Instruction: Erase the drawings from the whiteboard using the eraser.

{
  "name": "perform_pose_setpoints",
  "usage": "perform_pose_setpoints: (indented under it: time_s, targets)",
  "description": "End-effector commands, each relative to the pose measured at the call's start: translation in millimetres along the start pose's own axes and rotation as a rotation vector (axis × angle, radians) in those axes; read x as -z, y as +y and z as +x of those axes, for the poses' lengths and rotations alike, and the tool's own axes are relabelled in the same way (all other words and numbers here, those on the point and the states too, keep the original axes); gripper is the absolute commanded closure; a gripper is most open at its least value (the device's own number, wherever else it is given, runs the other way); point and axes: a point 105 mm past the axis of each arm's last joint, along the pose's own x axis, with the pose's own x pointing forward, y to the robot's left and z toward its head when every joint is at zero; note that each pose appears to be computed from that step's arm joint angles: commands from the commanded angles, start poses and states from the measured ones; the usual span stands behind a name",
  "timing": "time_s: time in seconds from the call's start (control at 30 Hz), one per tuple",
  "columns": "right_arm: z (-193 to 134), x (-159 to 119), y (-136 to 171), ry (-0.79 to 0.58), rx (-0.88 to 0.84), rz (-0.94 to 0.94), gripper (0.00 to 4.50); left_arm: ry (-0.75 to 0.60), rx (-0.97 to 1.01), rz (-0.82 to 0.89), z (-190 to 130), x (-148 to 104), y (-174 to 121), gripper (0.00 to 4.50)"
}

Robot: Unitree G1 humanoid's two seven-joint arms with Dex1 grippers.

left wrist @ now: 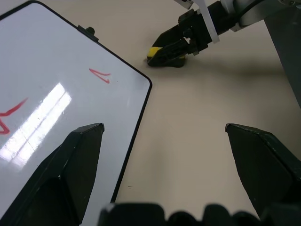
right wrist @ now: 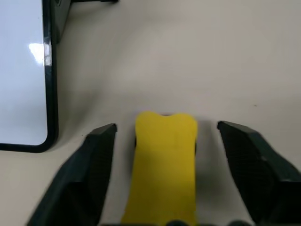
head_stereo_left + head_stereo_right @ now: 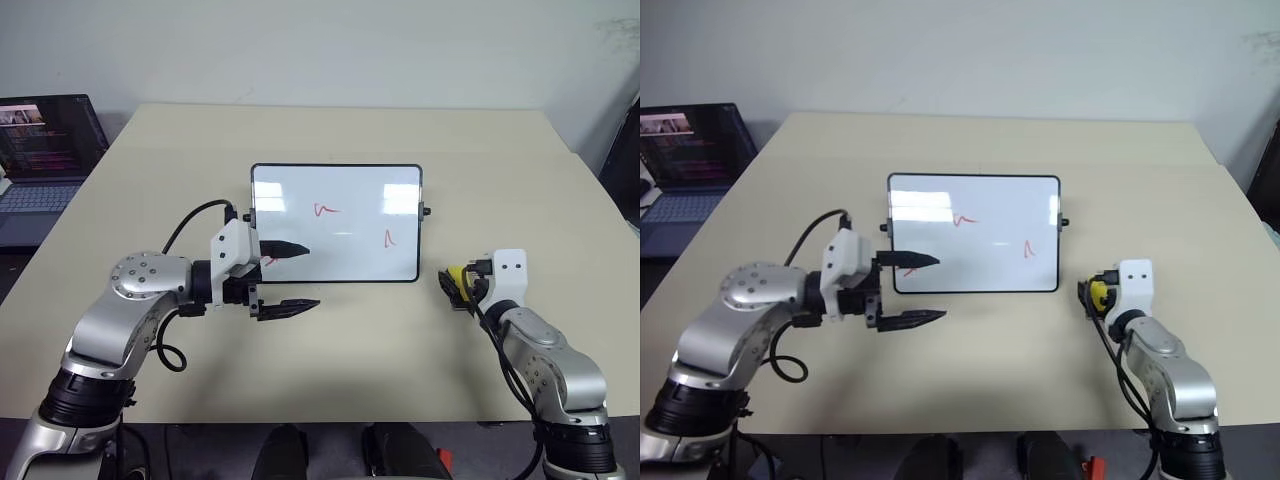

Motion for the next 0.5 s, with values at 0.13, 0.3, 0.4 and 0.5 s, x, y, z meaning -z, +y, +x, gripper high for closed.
perform_pose_setpoints:
  time_s: [0.13, 0.3, 0.4, 0.5]
  targets:
    - [1.1, -14.9, -1.5, -0.066, 0.005, -0.012, 3.09, -0.007, -0.053, 0.041, -7.1, -9.0, 2.3, 0.0]
    - [-10.3, -27.7, -9.5, -0.108, -0.005, -0.037, 3.49, 0.033, -0.143, -0.032, -19.6, 6.4, 3.5, 0.0]
    - [-20.4, -40.5, -1.8, -0.145, -0.083, -0.074, 3.49, 0.069, -0.184, -0.088, -29.0, 18.5, -2.1, 0.0]
    - [-33.2, -54.4, 17.6, -0.176, -0.224, -0.126, 3.49, 0.106, -0.233, -0.129, -40.6, 30.6, -4.8, 0.0]
